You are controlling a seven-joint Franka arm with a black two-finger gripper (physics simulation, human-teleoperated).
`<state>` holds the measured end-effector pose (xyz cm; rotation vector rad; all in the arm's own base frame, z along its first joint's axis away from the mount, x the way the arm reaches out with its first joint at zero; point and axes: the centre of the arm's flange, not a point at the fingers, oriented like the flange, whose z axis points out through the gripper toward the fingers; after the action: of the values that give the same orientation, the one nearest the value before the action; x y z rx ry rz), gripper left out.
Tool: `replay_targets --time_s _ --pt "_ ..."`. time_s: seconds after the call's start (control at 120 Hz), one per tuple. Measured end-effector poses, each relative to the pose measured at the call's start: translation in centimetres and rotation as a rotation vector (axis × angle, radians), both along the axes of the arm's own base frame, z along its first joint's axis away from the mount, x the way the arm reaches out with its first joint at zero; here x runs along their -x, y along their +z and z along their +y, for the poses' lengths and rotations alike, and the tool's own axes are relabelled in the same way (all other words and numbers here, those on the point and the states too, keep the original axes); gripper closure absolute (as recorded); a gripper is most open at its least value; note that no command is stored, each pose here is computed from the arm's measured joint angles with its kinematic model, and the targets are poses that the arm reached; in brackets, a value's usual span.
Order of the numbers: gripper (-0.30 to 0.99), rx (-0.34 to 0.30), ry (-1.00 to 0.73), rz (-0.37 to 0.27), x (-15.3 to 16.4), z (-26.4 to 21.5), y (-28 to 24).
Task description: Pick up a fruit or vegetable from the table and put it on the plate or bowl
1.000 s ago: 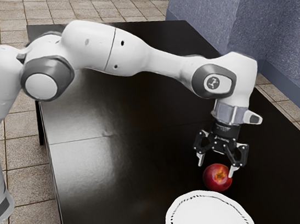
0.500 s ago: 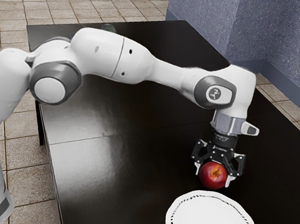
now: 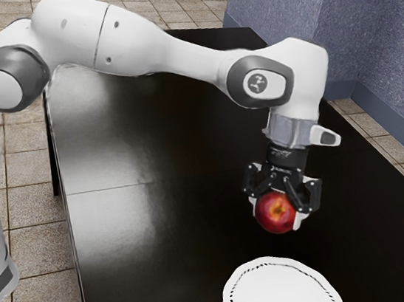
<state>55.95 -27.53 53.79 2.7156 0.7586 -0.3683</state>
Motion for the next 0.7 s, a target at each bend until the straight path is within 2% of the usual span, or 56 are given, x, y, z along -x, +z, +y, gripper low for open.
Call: replay_targets --time_s 0.092,0.433,0.7 --pt "0.21 -0.005 -0.042 0.014 2.5 -3.9 -0.2" --pt "0.20 -0.003 -0.065 0.053 5.1 -11.5 -3.3" --pt "0.22 -0.008 0.004 0.088 2.6 -11.8 -6.9"
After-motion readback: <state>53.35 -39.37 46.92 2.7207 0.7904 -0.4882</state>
